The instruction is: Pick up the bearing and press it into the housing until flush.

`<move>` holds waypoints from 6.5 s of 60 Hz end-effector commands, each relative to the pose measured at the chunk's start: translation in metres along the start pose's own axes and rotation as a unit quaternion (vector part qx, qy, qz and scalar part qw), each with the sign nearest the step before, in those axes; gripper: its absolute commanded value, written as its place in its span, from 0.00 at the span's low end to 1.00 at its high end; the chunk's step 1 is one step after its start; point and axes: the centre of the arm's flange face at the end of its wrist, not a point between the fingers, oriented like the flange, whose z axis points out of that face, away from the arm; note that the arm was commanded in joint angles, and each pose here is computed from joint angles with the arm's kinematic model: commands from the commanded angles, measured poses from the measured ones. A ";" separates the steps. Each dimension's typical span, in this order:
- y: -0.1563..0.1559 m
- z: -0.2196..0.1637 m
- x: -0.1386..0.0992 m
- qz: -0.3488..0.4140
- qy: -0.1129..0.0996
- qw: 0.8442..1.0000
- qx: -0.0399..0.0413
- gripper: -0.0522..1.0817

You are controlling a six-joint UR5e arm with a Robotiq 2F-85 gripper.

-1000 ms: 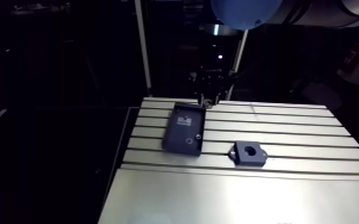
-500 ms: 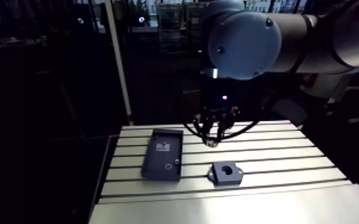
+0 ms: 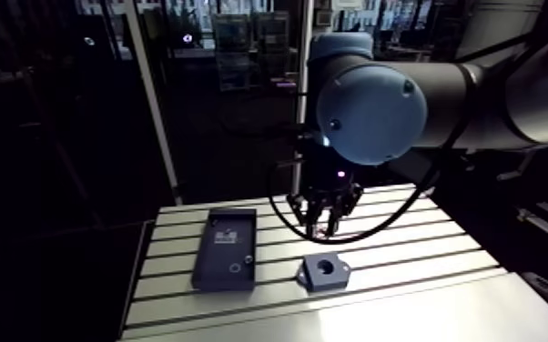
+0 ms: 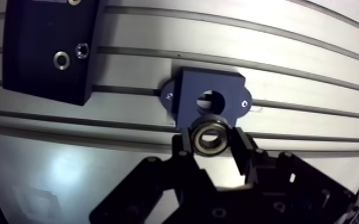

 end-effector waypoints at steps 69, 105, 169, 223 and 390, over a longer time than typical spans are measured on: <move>0.016 0.066 0.003 0.014 -0.030 0.999 0.011 0.59; 0.021 0.077 0.007 0.016 -0.023 1.000 0.009 0.59; 0.019 0.086 0.003 0.016 -0.033 0.999 0.013 0.59; 0.023 0.087 0.002 0.010 -0.034 0.999 0.013 0.59; 0.020 0.090 0.004 0.009 -0.037 0.999 0.015 0.59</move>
